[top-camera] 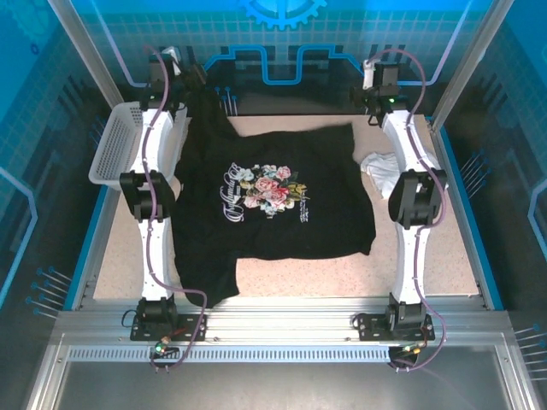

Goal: Fold the inside-out t-shirt

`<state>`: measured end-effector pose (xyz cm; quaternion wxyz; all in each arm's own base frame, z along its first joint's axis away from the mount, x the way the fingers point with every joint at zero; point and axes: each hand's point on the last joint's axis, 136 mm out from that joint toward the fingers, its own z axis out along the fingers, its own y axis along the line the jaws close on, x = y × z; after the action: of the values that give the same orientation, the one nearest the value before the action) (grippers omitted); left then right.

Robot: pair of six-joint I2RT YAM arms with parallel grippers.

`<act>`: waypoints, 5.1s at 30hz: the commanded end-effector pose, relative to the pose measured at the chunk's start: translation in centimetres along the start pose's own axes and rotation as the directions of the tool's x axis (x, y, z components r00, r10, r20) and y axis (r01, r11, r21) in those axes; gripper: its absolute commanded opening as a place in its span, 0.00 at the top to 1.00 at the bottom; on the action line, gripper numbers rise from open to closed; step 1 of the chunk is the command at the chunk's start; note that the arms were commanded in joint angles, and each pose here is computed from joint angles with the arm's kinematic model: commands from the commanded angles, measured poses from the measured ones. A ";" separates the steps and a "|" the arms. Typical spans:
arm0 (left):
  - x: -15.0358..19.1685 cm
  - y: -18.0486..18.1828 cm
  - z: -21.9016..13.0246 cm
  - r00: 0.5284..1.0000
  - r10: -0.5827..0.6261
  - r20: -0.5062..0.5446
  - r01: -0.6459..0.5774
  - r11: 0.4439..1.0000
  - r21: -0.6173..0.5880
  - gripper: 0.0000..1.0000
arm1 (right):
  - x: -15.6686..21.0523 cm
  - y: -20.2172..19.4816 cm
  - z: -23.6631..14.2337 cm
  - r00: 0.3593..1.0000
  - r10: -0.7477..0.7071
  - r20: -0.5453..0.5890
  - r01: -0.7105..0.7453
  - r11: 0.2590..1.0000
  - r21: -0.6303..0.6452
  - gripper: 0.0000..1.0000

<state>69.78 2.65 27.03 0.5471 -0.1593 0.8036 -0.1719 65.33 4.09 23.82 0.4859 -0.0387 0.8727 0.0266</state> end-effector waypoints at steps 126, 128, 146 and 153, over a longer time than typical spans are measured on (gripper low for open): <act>46.3 -17.5 -29.7 0.825 0.195 -0.531 0.137 0.842 0.523 0.43 | 34.4 20.0 -17.2 0.637 -0.444 -0.630 0.097 0.857 -0.506 0.76; 46.6 -17.9 -29.9 0.824 0.227 -0.520 0.112 0.833 0.542 0.43 | 34.0 19.0 -17.4 0.648 -0.393 -0.652 0.058 0.880 -0.472 0.87; 52.2 -26.5 -26.0 0.747 0.572 -0.339 -0.195 0.676 0.710 0.57 | 30.7 11.1 -18.0 0.602 0.277 -0.749 -0.664 0.695 -0.277 0.97; 52.6 -25.6 -25.1 0.753 0.523 -0.399 -0.105 0.695 0.712 1.00 | 32.1 9.0 -16.8 0.628 0.291 -0.721 -0.557 0.815 -0.156 0.83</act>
<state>29.12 -40.85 3.37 0.3234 0.2541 0.8403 -0.3533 33.27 11.14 6.19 0.0983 0.0685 0.9355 0.3323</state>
